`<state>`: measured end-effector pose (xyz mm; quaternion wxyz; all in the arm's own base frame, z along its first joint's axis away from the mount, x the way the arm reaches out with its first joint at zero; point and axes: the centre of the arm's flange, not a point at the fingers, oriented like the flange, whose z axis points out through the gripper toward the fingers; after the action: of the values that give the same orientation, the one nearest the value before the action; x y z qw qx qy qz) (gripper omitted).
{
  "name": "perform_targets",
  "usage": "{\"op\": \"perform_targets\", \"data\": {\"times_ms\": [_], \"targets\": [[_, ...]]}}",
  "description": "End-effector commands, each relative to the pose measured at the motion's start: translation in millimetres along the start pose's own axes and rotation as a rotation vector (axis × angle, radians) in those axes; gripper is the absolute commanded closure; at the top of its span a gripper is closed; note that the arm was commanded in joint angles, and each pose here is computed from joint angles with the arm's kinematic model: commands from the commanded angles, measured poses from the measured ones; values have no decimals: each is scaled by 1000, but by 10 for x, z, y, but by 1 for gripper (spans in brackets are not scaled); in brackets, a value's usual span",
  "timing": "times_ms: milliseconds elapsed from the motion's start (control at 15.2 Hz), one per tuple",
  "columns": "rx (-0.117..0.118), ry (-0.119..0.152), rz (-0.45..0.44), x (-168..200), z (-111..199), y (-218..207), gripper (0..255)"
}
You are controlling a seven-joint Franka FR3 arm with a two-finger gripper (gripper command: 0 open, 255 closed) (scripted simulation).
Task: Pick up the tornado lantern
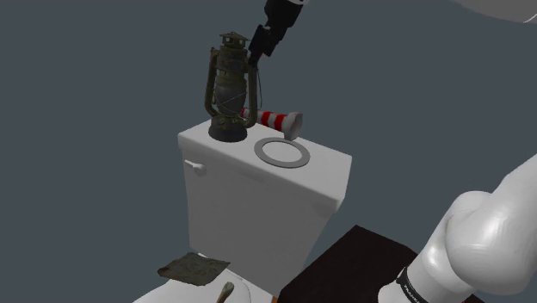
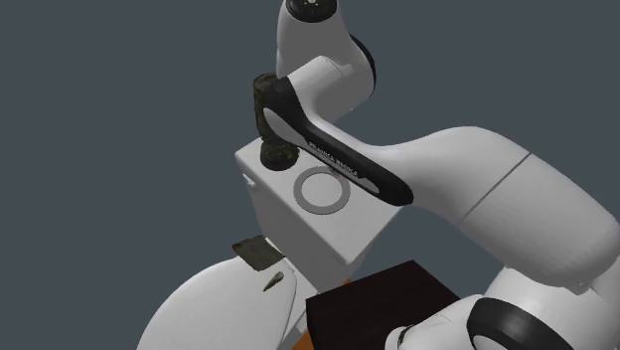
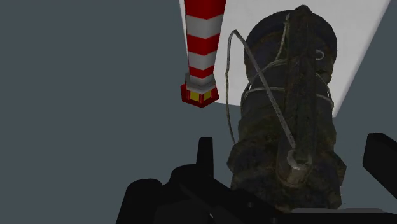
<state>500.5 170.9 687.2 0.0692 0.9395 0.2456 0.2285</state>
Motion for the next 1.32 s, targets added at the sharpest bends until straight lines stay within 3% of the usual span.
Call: {"op": "perform_targets", "data": {"times_ms": [0,528,594,1254], "targets": [[-5,18,-13,104,42,-56,0],[-5,18,-13,-34,350,-140,0],[-5,18,-13,-39,350,-140,255],[-5,18,-13,-13,303,-127,255]]}}
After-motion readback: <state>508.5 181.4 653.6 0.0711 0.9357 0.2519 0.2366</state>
